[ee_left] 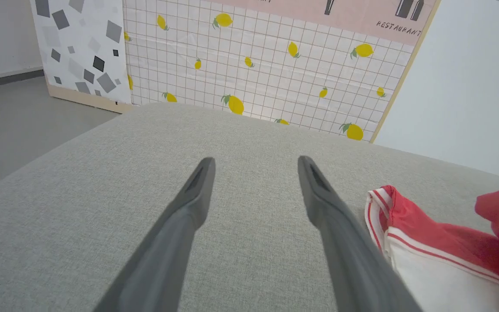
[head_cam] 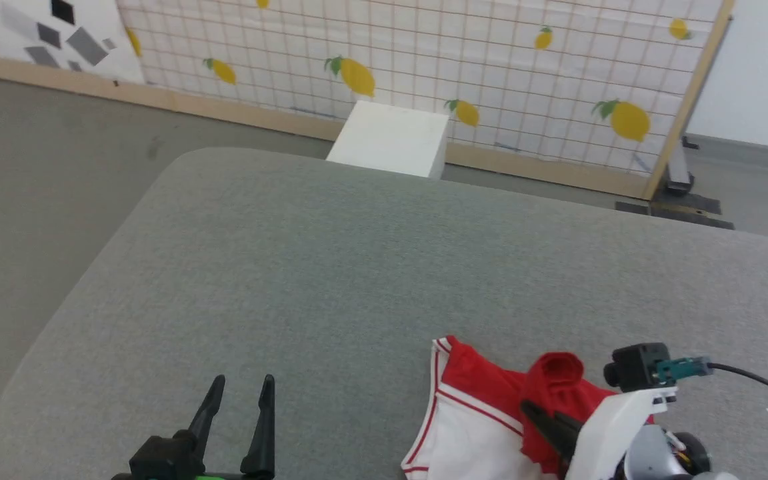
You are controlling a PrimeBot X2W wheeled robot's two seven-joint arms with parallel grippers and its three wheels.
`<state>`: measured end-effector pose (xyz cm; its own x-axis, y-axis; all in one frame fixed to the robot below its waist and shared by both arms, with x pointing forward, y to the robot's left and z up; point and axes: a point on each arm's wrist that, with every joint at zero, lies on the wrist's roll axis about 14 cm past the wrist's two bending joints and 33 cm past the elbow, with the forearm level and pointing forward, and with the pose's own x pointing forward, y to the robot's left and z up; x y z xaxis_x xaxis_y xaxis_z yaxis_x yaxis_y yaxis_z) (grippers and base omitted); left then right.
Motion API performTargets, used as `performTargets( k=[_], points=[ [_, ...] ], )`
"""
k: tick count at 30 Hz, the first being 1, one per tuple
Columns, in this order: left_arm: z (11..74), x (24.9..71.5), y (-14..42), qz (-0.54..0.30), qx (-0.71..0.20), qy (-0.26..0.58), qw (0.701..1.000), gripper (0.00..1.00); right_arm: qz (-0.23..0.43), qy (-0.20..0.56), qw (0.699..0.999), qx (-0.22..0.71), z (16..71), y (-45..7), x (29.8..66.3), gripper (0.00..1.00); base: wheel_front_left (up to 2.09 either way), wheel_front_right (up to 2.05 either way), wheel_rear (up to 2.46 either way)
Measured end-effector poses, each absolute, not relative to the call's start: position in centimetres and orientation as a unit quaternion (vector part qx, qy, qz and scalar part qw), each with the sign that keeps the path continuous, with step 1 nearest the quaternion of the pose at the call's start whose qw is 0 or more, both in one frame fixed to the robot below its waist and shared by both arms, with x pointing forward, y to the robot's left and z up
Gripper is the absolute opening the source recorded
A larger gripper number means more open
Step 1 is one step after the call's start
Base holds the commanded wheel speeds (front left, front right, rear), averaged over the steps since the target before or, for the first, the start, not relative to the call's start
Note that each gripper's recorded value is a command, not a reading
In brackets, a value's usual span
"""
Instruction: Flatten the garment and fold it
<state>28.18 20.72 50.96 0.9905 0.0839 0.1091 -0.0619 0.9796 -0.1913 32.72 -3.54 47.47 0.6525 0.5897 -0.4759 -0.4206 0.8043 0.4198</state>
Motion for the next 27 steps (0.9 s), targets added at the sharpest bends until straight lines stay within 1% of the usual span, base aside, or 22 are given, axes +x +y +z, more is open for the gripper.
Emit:
performTargets(
  k=[3, 10, 11, 12, 15, 18, 20, 22, 27],
  points=[
    [50.7, 27.8, 21.1, 0.044, -0.094, -0.055, 0.993, 1.0, 0.301, 0.323, 0.883, 0.162, 46.4, -1.7, 32.8, 0.0, 0.0, 0.0, 0.0],
    [49.9, 27.2, 22.2, 0.064, -0.095, -0.043, 0.993, 1.0, 0.32, 0.35, 0.866, 0.156, 43.8, 1.1, 33.9, 0.0, 0.0, 0.0, 0.0],
    [49.8, 27.2, 22.3, 0.066, -0.094, -0.041, 0.992, 1.0, 0.321, 0.356, 0.864, 0.154, 43.3, 1.4, 33.9, 0.11, 0.0, 0.0, 0.0],
    [49.7, 27.2, 22.4, 0.068, -0.094, -0.04, 0.992, 1.0, 0.325, 0.36, 0.861, 0.151, 43.0, 1.8, 33.9, 1.0, 0.0, 0.0, 0.0],
    [49.5, 27.2, 22.6, 0.073, -0.094, -0.036, 0.992, 1.0, 0.345, 0.364, 0.853, 0.145, 42.6, 3.3, 33.6, 1.0, 0.0, 0.0, 0.0],
    [49.3, 27.2, 22.7, 0.073, -0.094, -0.032, 0.992, 1.0, 0.376, 0.359, 0.839, 0.16, 43.5, 5.3, 32.8, 1.0, 0.0, 0.0, 0.0],
    [49.1, 27.3, 22.7, 0.072, -0.094, -0.03, 0.993, 1.0, 0.387, 0.35, 0.837, 0.163, 44.1, 6.0, 32.6, 1.0, 0.0, 0.0, 0.0],
    [49.2, 27.4, 22.6, 0.068, -0.094, -0.031, 0.993, 1.0, 0.387, 0.329, 0.846, 0.161, 45.0, 6.0, 33.1, 1.0, 0.0, 0.0, 0.0],
    [49.7, 27.9, 22.0, 0.053, -0.094, -0.039, 0.993, 1.0, 0.359, 0.24, 0.896, 0.101, 47.9, 3.8, 36.4, 1.0, 0.0, 0.0, 0.0]
  ],
)
